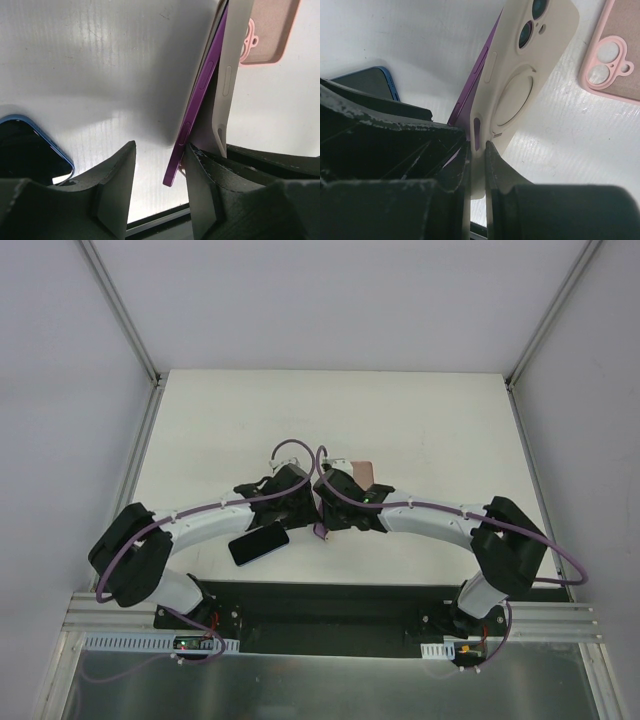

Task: Take the phone out of the phone case
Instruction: Remove the phone case from the phone.

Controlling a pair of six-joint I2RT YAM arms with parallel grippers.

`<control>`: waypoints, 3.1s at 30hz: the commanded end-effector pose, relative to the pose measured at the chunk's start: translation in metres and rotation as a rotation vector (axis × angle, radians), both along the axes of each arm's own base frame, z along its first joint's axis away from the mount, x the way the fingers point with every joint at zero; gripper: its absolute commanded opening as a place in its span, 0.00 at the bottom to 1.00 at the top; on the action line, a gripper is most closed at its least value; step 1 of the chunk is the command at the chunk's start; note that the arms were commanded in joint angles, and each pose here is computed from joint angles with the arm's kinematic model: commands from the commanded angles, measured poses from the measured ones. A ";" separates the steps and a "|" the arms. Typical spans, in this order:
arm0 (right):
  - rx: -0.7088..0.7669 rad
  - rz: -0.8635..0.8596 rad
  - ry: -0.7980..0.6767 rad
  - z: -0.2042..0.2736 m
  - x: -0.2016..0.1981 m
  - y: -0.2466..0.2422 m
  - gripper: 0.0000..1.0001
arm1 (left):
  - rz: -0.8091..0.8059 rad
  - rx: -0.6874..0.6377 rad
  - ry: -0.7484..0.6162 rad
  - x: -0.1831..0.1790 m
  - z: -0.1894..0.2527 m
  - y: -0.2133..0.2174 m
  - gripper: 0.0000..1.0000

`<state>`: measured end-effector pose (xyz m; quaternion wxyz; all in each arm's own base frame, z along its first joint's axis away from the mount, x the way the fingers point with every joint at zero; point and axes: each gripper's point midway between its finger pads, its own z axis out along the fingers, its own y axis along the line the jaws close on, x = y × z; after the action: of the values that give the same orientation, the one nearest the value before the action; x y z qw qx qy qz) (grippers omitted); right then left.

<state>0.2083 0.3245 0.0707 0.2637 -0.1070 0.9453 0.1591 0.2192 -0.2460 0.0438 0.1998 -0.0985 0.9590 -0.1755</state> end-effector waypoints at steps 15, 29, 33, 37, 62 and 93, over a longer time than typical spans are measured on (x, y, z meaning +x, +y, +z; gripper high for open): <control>0.447 0.062 -0.105 0.122 -0.006 0.036 0.01 | -0.173 0.168 0.122 -0.048 -0.069 0.045 0.33; 0.480 0.068 -0.102 0.125 -0.005 0.039 0.01 | -0.251 0.125 0.201 -0.062 -0.088 0.009 0.26; 0.495 0.070 -0.105 0.128 -0.006 0.040 0.01 | -0.261 0.101 0.210 -0.063 -0.089 0.003 0.02; 0.494 0.065 -0.106 0.128 -0.006 0.038 0.01 | -0.259 0.083 0.205 -0.062 -0.087 -0.001 0.00; 0.211 -0.105 -0.214 0.091 -0.007 -0.079 0.01 | -0.045 0.188 0.090 -0.033 -0.051 0.072 0.00; 0.076 -0.130 -0.194 0.050 -0.006 -0.111 0.01 | 0.065 0.318 0.104 -0.025 -0.040 0.112 0.00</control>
<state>0.1952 0.2111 0.1063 0.3465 -0.0531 0.9230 0.1587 0.2320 -0.1900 0.0302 0.2156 -0.1366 0.9564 -0.1419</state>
